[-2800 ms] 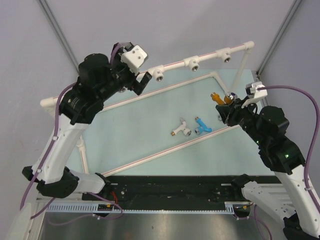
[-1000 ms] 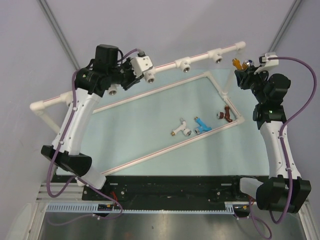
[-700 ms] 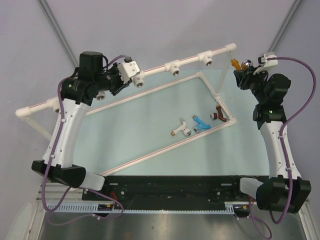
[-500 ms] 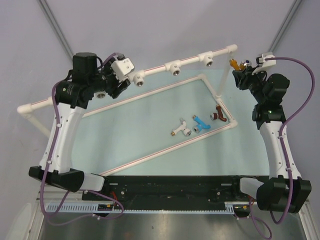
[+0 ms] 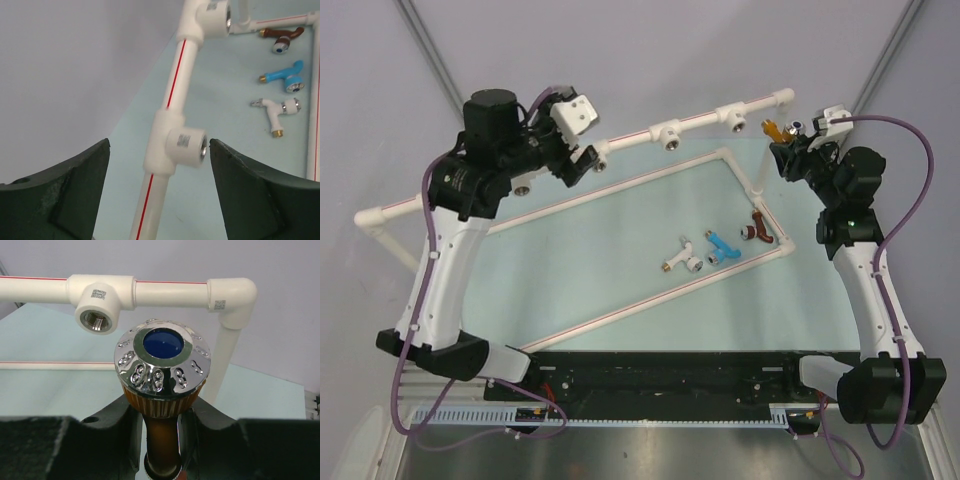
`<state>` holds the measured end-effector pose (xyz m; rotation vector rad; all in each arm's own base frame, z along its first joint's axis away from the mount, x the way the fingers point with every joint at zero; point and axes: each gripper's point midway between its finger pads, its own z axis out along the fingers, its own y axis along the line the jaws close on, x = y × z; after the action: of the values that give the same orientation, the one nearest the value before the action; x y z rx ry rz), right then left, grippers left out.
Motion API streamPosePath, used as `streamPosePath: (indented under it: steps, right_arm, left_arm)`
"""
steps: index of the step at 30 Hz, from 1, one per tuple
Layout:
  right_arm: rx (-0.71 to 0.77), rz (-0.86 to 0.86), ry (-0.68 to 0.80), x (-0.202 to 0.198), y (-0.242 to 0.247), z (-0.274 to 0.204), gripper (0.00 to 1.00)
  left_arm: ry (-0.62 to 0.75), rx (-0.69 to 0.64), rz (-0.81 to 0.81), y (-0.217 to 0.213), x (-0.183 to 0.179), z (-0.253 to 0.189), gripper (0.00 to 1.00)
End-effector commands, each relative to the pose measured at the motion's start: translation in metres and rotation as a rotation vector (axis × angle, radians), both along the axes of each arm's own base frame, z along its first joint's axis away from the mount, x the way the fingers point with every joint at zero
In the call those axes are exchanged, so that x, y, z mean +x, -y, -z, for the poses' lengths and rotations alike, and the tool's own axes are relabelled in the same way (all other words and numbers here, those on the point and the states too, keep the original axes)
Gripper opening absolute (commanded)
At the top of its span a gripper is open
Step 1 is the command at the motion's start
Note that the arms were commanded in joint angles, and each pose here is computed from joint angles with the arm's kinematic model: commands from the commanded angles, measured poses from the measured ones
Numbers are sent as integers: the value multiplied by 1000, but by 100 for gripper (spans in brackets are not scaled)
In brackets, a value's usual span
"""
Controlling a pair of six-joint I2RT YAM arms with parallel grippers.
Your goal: Install the water faucets
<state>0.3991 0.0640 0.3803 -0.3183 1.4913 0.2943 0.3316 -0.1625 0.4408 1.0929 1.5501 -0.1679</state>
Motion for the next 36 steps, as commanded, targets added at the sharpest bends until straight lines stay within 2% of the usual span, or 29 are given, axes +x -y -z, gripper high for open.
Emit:
streamPosePath:
  steps: [1, 6, 10, 18, 25, 30, 33, 36]
  right_arm:
    - [-30, -12, 136, -6, -10, -42, 0]
    - [-50, -12, 118, -4, -14, -34, 0]
    - [-66, -3, 114, -3, -15, -32, 0]
    - [-103, 11, 107, -3, -23, -26, 0]
    - [-121, -32, 114, -10, -39, -27, 0]
    - [-119, -54, 125, -14, -47, -30, 0]
    - [-112, -69, 138, -15, -52, -33, 0]
    - [-108, -63, 136, -14, -52, -33, 0]
  left_arm:
    - [70, -122, 104, 52, 3, -33, 84]
    - [56, -134, 56, 79, 42, -7, 83]
    - [93, -84, 102, 102, 49, 2, 82]
    - [77, -44, 64, 109, 74, 29, 77]
    - [28, -3, 65, 106, 67, 52, 57]
    - [-24, 33, 39, 97, 63, 75, 48]
    - [-56, 32, 39, 98, 60, 85, 38]
    - [-85, 27, 46, 99, 55, 91, 22]
